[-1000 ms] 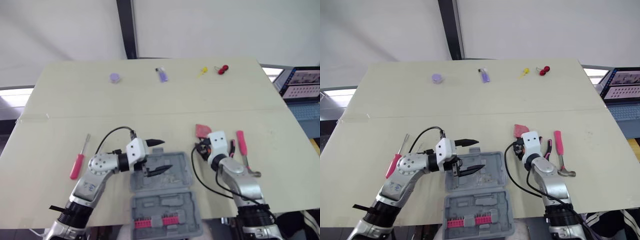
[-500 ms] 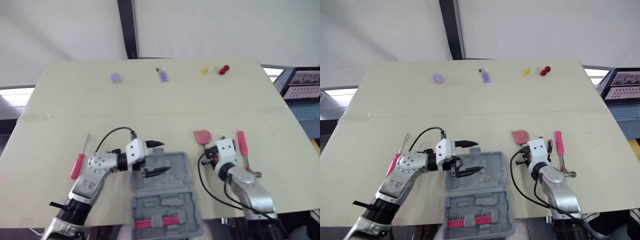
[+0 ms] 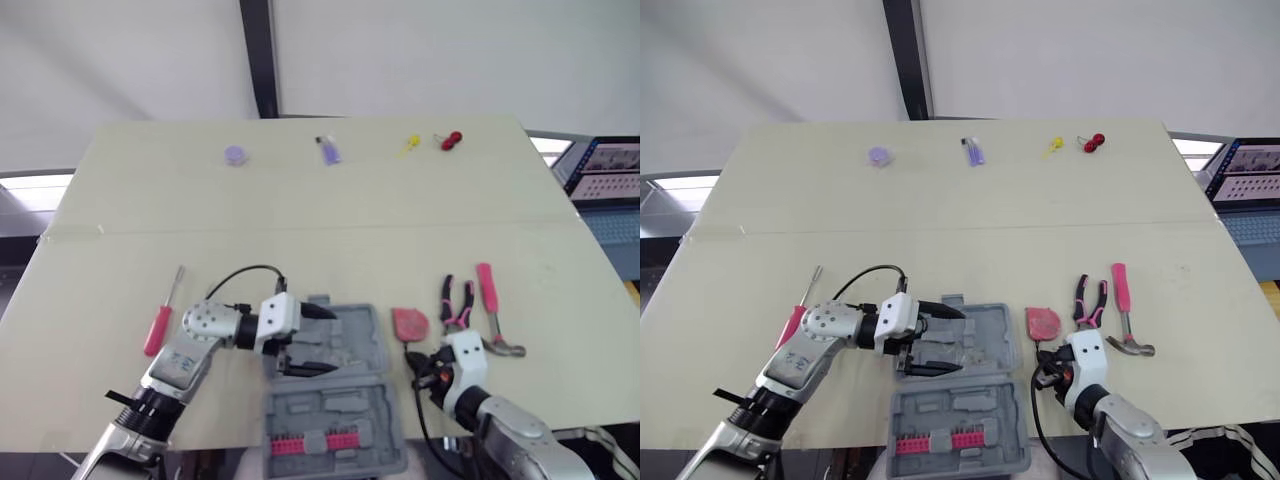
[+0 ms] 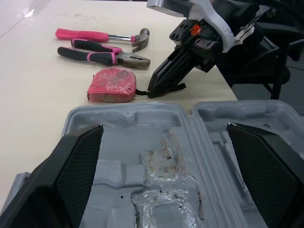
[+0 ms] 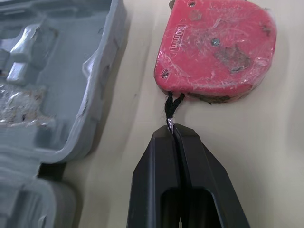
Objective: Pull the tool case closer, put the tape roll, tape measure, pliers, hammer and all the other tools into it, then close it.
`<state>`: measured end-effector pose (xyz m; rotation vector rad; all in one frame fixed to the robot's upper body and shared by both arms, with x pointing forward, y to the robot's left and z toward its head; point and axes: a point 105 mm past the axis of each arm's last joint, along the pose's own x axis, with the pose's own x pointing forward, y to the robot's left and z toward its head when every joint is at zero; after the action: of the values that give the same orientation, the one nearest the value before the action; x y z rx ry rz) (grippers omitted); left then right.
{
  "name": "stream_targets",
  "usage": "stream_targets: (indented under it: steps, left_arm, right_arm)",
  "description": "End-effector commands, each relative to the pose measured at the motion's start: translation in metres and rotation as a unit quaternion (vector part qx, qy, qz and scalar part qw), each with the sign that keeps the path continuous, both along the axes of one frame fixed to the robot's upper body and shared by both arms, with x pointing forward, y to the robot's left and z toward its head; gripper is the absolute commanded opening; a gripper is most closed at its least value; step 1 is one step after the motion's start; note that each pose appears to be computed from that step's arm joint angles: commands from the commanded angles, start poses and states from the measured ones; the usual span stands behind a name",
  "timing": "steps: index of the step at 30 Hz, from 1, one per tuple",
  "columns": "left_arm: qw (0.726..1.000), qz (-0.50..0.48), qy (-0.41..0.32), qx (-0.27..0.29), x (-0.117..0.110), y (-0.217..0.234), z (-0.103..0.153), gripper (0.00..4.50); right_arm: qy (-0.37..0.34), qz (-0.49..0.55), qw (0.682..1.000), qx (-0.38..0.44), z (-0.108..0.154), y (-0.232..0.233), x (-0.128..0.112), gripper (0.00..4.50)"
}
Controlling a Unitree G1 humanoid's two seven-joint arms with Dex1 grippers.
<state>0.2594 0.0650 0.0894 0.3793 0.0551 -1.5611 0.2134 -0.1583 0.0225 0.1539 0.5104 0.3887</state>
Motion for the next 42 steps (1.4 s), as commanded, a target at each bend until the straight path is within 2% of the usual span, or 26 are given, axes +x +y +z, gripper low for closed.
stream_targets:
  steps: [1,12,25,28,31,35,38,42]
  left_arm:
    - [1.000,-0.015,-0.012,-0.006,0.001,-0.002,0.006,4.50]
    - [0.999,-0.047,-0.008,0.018,-0.007,-0.001,-0.001,4.50]
    - [0.998,-0.049,-0.024,0.022,-0.008,-0.003,-0.002,4.50]
    - [0.998,-0.047,-0.027,0.020,-0.008,-0.004,-0.001,4.50]
    - [0.998,-0.045,-0.028,0.020,-0.007,-0.004,0.000,4.50]
    - [0.998,-0.044,-0.030,0.019,-0.007,-0.004,-0.001,4.50]
    - [0.998,-0.046,-0.036,0.019,-0.010,-0.006,-0.001,4.50]
    - [0.997,-0.051,-0.056,0.021,-0.013,-0.007,0.000,4.50]
  right_arm:
    - [0.012,-0.005,1.000,0.015,-0.001,-0.002,-0.015,0.06]
    - [0.050,0.007,0.998,0.023,-0.009,-0.005,-0.051,0.06]
    - [0.077,0.042,0.995,0.037,-0.009,-0.002,-0.065,0.06]
    - [0.076,0.093,0.992,0.029,0.004,-0.005,-0.070,0.95]
    - [0.062,0.167,0.984,-0.009,0.022,-0.018,-0.071,2.44]
    - [0.012,0.241,0.968,-0.066,0.044,-0.036,-0.051,4.46]
    - [-0.059,0.351,0.922,-0.150,0.054,-0.044,-0.024,4.46]
    - [-0.096,0.445,0.868,-0.197,0.041,-0.048,-0.004,4.46]
